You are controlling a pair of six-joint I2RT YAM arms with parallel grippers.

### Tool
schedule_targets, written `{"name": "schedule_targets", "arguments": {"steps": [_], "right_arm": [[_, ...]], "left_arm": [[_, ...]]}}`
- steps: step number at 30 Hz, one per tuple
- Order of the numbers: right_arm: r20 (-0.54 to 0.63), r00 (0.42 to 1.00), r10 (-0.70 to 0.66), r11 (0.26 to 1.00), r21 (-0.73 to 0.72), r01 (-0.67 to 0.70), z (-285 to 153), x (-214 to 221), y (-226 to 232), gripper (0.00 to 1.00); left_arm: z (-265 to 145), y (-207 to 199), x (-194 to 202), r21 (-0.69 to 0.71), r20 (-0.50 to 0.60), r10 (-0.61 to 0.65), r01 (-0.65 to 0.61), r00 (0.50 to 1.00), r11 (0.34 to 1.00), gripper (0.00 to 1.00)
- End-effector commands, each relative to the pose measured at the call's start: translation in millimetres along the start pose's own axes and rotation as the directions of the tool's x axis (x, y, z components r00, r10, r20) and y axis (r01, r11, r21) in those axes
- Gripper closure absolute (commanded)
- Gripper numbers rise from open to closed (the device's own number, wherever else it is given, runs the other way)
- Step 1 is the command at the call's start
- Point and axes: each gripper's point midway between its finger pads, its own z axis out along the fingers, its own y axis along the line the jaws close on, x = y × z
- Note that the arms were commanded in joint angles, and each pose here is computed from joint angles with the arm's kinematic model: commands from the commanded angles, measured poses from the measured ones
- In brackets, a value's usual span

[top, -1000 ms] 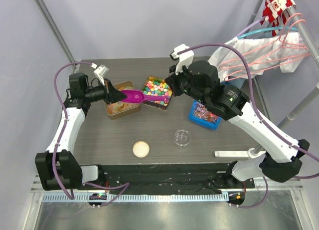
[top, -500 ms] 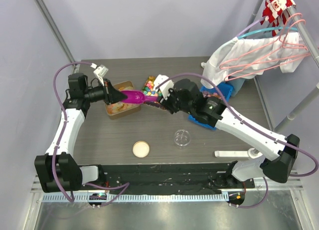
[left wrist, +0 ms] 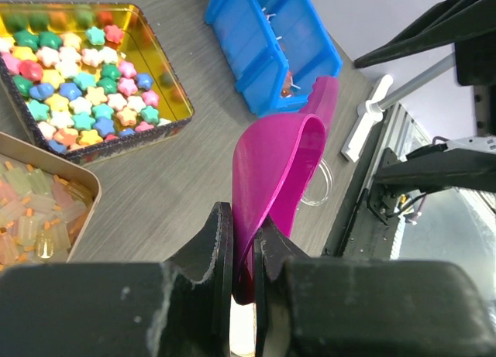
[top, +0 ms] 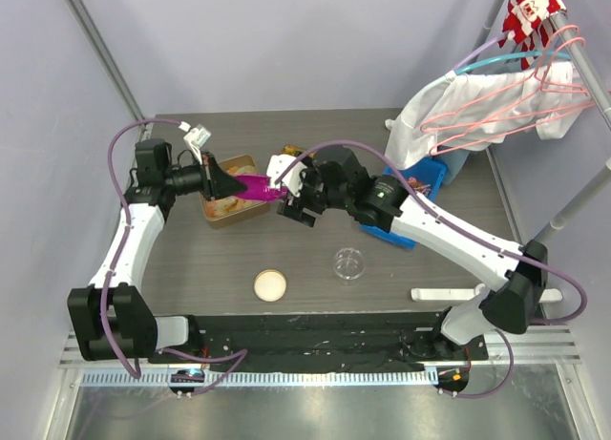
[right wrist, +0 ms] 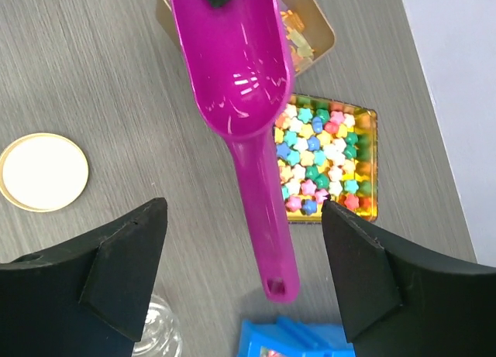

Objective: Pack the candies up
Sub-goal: Pick up the spatula from the center of the board.

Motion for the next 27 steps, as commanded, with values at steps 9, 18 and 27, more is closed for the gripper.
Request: {"name": "schedule_targets", "arguments": {"steps": [9,18,27], "right_arm": [[-0.030,0.988,-0.149,0.989,0.012,0.149,37,1,2,0.40],[-0.060,0.978,-0.201,0.976,0.073,0.206,47,0,-12,0.47],[-0.040,0.976,-0.213,0.969,0.115,0.217,52,-16,-21,0.50]], "left_arm": [[1,-12,-17,0.063,-0.036,-0.028,0.030,0.999,0.998,1.00],[2,-6,-10,0.051,-0.100,-0.068,0.073,0.993,0.996,1.00],[9,-5,0,0.056,-0.162,-0.079,0.089,0.984,0.994,1.00]]}}
